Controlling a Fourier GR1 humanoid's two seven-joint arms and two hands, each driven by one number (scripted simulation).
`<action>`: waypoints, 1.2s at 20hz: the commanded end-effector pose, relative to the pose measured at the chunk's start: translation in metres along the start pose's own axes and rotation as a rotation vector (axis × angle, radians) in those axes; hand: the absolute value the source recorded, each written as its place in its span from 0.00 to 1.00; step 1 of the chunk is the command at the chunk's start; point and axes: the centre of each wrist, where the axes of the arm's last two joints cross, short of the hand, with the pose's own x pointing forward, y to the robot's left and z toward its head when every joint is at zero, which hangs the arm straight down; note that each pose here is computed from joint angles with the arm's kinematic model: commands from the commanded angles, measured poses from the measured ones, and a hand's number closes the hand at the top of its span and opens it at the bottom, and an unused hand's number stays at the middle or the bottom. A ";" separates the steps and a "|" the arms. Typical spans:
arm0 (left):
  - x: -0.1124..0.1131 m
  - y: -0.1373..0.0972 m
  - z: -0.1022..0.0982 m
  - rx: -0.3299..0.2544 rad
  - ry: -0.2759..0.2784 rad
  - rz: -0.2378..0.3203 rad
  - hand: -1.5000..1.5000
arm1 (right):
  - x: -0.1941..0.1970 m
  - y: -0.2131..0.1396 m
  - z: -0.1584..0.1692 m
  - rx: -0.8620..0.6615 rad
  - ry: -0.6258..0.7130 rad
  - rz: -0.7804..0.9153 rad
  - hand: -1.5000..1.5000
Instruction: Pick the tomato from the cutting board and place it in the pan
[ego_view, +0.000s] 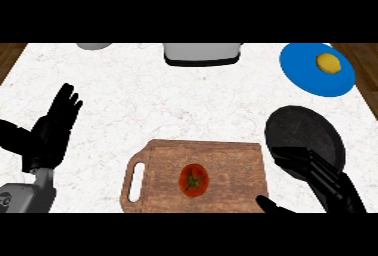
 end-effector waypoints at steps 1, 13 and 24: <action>0.008 0.004 0.001 -0.028 0.013 0.015 0.50 | 0.030 -0.024 0.026 0.076 -0.022 0.172 0.00; 0.018 -0.020 0.007 -0.063 -0.007 0.015 0.50 | 0.083 0.002 -0.021 0.298 0.084 0.549 0.00; 0.008 -0.004 -0.001 -0.052 -0.016 0.007 0.50 | 0.111 0.073 -0.043 0.750 0.296 0.732 0.00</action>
